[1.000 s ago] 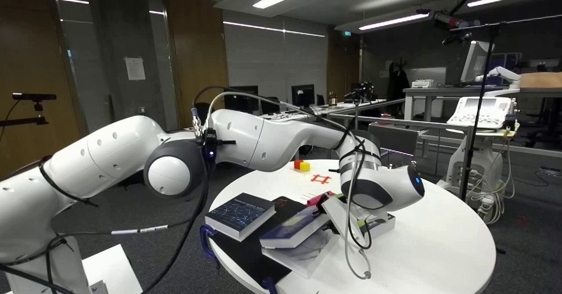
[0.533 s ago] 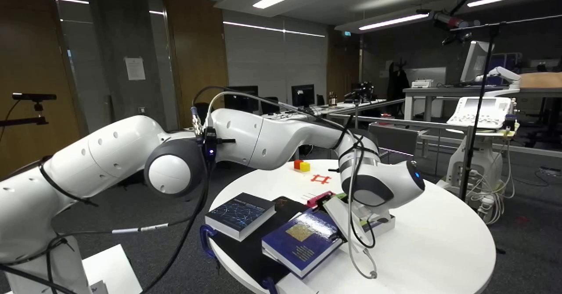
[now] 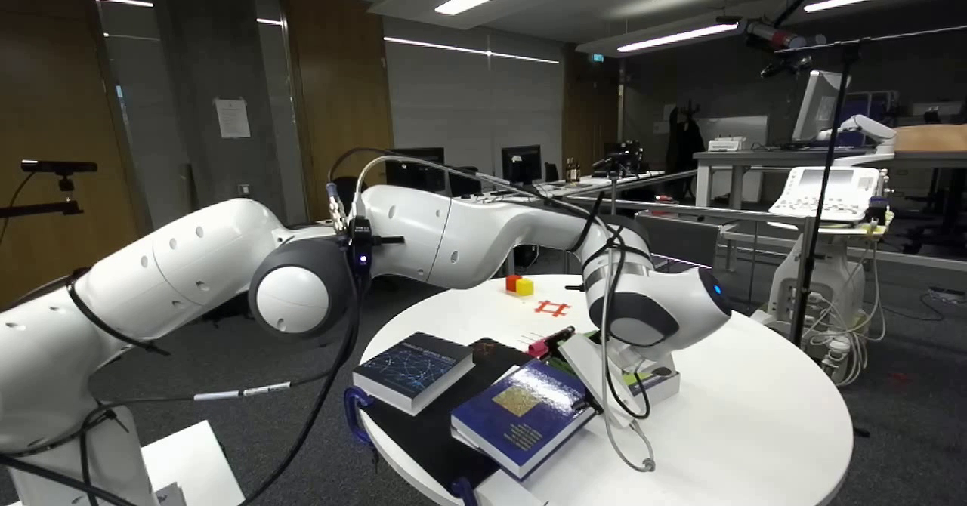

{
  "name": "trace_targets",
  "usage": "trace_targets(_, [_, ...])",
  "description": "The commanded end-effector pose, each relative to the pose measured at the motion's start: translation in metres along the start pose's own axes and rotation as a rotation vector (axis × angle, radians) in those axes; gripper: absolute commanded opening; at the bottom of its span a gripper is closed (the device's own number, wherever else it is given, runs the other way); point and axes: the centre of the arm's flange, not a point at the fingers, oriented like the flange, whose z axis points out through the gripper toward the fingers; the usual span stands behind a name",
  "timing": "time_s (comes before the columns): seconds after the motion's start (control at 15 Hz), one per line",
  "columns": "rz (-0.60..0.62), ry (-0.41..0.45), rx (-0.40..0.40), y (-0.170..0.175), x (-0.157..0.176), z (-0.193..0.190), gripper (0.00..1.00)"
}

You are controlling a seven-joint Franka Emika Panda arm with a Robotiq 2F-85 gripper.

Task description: Straighten the blue book and place it on top of the white book

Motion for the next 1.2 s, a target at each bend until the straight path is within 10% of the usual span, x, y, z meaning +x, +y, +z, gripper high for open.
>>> trace_targets(0.0, [-0.021,0.014,-0.074,-0.004,0.004,-0.01,1.0])
trace_targets(1.13, [0.0,0.09,-0.515,0.031,0.027,-0.002,1.0])
